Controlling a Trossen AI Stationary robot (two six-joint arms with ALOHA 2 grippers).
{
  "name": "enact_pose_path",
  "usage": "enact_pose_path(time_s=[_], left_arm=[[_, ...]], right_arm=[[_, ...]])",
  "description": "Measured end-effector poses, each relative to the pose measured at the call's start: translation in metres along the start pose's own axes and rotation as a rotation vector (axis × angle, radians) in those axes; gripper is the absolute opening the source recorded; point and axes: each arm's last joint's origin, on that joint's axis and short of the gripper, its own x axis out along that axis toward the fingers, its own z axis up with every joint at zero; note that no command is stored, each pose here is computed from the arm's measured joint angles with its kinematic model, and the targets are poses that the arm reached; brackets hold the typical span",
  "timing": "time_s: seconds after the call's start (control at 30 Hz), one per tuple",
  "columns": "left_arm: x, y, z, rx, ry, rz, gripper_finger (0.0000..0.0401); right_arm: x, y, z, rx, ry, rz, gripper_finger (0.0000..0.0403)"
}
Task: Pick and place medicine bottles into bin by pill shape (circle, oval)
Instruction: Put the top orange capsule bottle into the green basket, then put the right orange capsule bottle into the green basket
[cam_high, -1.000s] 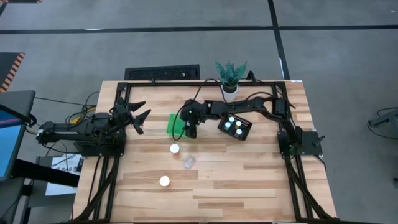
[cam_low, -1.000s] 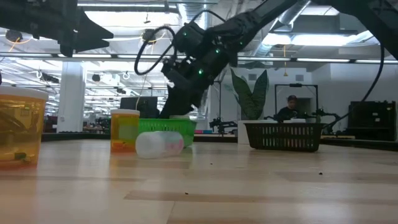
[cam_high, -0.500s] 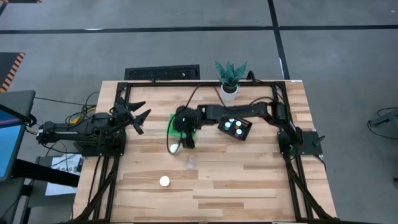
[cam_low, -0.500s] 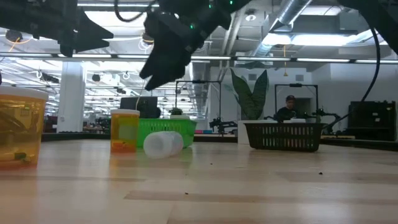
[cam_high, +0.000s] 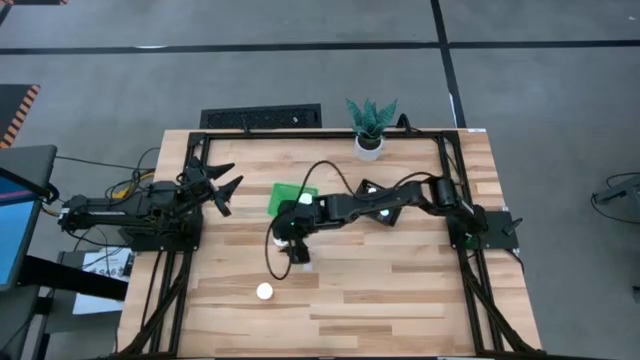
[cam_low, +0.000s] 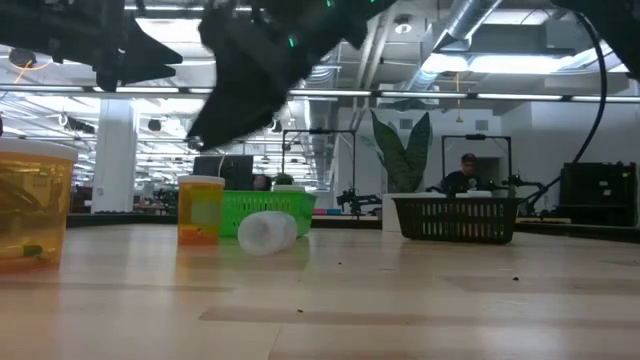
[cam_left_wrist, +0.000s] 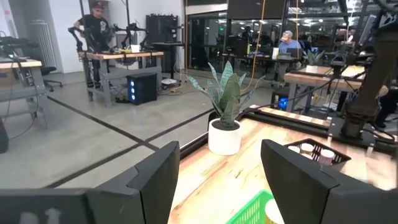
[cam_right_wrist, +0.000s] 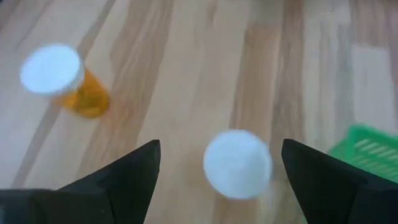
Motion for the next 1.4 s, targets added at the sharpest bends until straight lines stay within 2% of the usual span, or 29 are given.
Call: enact_pose_path(time_s=[0.1,0.37,0.43,0.63,0.7,0.9,1.0,1.07,1.13,1.23,1.4], left_arm=[[0.0,0.0,0.0,0.001,0.001,0.0,0.022],[0.0,0.0,-0.001,0.004,0.006,0.0,0.022],[0.0,0.0,-0.001,0.005,0.008,0.001,0.022],[0.0,0.0,-0.001,0.005,0.011,0.0,0.022],[0.0,0.0,-0.001,0.005,0.011,0.001,0.022],[0.0,0.0,-0.001,0.007,0.011,0.001,0.022],[0.0,0.0,-0.001,0.008,0.012,0.001,0.022],[0.0,0.0,-0.001,0.007,0.012,0.001,0.022],[0.0,0.0,-0.001,0.007,0.012,0.001,0.022],[0.0,0.0,-0.001,0.008,0.013,0.001,0.022],[0.0,0.0,-0.001,0.007,0.012,0.001,0.022]], right_arm=[[0.017,-0.001,-0.005,0.0,-0.016,-0.001,0.0344],[0.027,-0.004,-0.019,0.031,0.053,0.001,0.0344],[0.03,-0.006,-0.016,0.029,0.022,-0.004,0.0344],[0.041,-0.009,-0.033,0.054,0.11,0.003,0.0336],[0.04,-0.009,-0.03,0.053,0.086,0.002,0.0335],[0.014,-0.005,-0.015,0.085,0.081,0.029,0.0339],[-0.016,0.005,-0.011,0.123,0.19,0.05,0.034],[-0.036,0.014,-0.016,0.157,0.311,0.051,0.034],[-0.049,0.024,-0.026,0.199,0.434,0.001,0.0338],[-0.064,0.038,-0.043,0.237,0.554,-0.146,0.0337],[-0.068,0.055,-0.081,0.28,0.624,-0.311,0.0339]])
